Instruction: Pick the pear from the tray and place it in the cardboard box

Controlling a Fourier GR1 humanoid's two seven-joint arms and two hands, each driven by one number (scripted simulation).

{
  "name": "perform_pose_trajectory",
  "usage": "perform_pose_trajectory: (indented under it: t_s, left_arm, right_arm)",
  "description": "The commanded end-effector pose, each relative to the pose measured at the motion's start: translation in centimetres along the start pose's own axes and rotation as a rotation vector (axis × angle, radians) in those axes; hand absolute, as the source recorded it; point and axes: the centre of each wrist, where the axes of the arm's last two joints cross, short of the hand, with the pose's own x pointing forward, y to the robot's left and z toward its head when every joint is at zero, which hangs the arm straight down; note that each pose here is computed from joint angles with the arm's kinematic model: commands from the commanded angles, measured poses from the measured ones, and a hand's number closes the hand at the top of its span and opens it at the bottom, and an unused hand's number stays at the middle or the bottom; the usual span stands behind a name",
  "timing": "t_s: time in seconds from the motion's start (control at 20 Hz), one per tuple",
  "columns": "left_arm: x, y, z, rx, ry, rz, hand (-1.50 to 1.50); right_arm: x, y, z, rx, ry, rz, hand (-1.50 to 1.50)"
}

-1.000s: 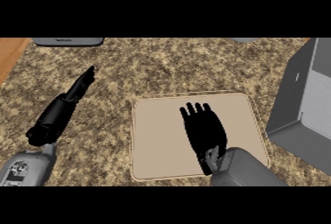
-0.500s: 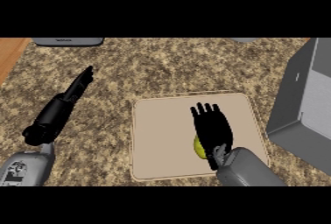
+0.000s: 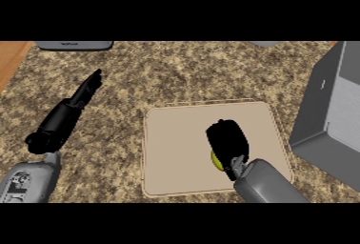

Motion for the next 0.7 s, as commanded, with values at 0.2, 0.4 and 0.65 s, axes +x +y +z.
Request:
perform_pose_trajectory:
  t_s: [0.2, 0.4, 0.65]
  left_arm:
    - [0.2, -0.4, 1.5, 0.013, 0.0, 0.004, 0.0]
    - [0.3, 0.8, 0.8, 0.013, 0.017, 0.004, 0.0]
    - [0.4, 0.8, 0.7, 0.026, 0.019, 0.008, 0.0]
  right_arm:
    - [1.3, 1.7, -0.8, -0.168, -0.075, 0.048, 1.5]
    - [-2.7, 3.4, 3.2, -0.183, -0.357, -0.096, 1.5]
    - [-6.8, 3.9, 6.9, -0.303, -0.542, -0.175, 1.5]
